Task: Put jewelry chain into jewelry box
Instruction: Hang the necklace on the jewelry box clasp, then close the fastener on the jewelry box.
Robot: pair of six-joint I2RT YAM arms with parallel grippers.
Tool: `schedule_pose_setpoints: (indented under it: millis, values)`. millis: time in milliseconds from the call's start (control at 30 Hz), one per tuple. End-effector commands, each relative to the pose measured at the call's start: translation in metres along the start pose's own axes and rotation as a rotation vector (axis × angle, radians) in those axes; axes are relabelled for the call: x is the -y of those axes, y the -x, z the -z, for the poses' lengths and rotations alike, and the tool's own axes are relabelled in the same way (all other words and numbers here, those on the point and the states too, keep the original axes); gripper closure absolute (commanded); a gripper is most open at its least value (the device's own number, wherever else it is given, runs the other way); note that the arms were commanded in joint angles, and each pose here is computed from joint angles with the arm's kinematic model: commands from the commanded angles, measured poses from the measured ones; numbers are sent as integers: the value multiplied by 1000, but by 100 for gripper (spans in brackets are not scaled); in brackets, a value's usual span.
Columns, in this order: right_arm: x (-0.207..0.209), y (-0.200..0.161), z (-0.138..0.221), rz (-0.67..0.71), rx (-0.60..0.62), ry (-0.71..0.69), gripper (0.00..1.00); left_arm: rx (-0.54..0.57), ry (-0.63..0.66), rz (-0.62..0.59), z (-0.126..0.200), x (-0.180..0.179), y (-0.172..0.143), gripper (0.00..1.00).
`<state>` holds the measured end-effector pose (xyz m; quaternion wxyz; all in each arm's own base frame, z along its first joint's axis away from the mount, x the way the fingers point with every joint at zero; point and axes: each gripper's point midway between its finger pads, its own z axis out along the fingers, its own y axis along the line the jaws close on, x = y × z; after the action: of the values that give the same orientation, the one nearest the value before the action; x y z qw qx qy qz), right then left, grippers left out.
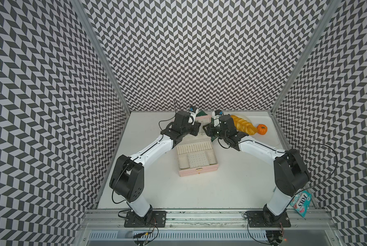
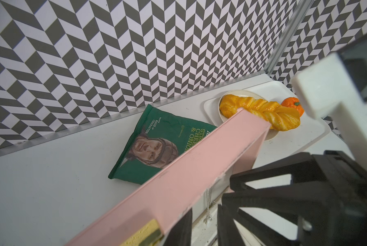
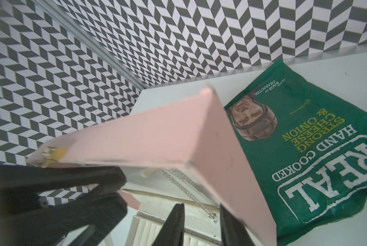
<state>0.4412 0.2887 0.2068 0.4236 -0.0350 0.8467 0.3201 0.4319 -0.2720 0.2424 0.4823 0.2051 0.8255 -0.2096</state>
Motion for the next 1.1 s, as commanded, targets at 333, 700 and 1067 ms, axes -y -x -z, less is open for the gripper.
schedule_pose_setpoints:
  millis: [333, 700, 1067]
  values:
    - [-29, -6, 39, -353, 56, 185, 66, 68, 98, 179, 79, -14, -13, 44]
    - [-48, 39, 38, 79, 84, 75, 65, 55, 156, 226, 117, -23, -58, 0]
    - [-66, 66, 34, 897, 93, -63, 45, 53, 160, 268, 128, -26, -88, 0]
